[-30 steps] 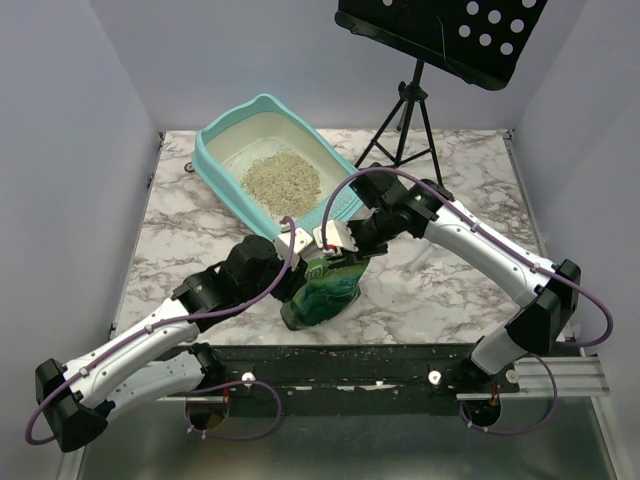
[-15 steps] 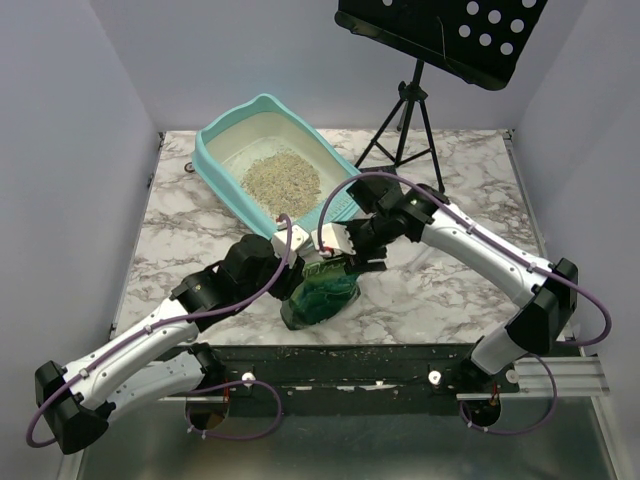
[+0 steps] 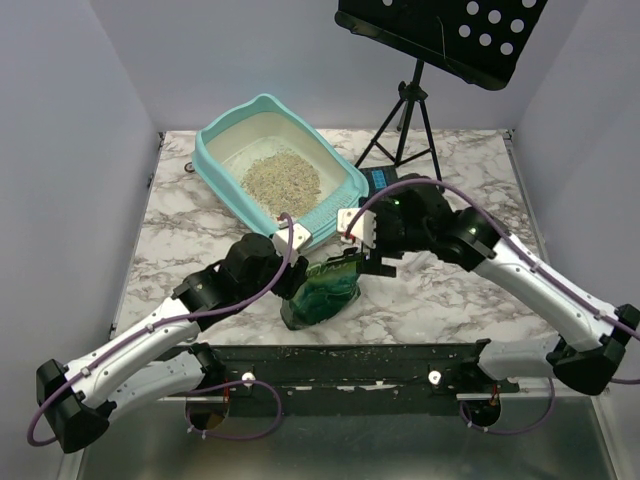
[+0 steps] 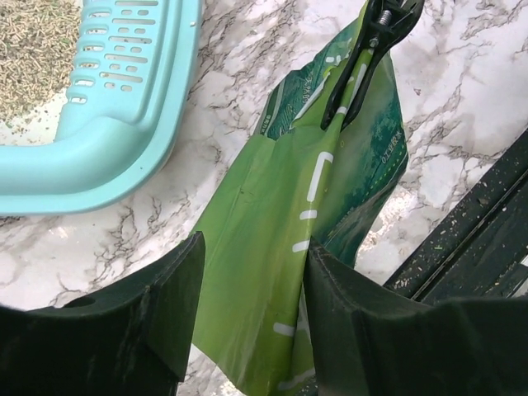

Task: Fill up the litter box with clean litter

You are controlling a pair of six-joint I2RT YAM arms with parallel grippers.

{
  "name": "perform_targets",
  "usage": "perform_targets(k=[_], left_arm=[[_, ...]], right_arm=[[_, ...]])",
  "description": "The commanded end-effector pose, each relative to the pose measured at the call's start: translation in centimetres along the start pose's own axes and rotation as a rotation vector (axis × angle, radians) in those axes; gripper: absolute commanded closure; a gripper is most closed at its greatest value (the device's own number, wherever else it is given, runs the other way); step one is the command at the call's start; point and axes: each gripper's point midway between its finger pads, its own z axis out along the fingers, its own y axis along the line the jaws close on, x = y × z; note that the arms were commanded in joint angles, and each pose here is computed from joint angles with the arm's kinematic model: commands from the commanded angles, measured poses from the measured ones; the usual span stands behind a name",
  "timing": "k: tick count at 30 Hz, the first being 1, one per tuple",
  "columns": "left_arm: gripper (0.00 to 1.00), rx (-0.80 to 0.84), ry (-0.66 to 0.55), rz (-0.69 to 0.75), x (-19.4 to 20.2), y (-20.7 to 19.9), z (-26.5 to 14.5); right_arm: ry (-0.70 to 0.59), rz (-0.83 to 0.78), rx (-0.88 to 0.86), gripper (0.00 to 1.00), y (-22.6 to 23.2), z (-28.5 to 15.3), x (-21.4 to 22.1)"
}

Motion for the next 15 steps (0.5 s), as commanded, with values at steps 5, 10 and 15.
perform_targets(k=[5, 10, 15], left_arm=[[0.35, 0.012, -0.134, 0.024, -4.0, -0.1, -1.9], [0.3, 0.063, -0.232, 0.032, -7.6, -1.1, -4.1], [0.18, -0.128, -0.273, -0.024, -10.3, 2.0, -4.5]], right_arm=[[-0.053, 0.467, 0.513, 0.0, -6.3, -6.0, -0.5], [-0.187, 0.569, 0.67, 0.0, -6.6, -8.7, 0.0], [-0.321, 0.823, 0.921, 0.0, -7.5, -12.8, 1.9]])
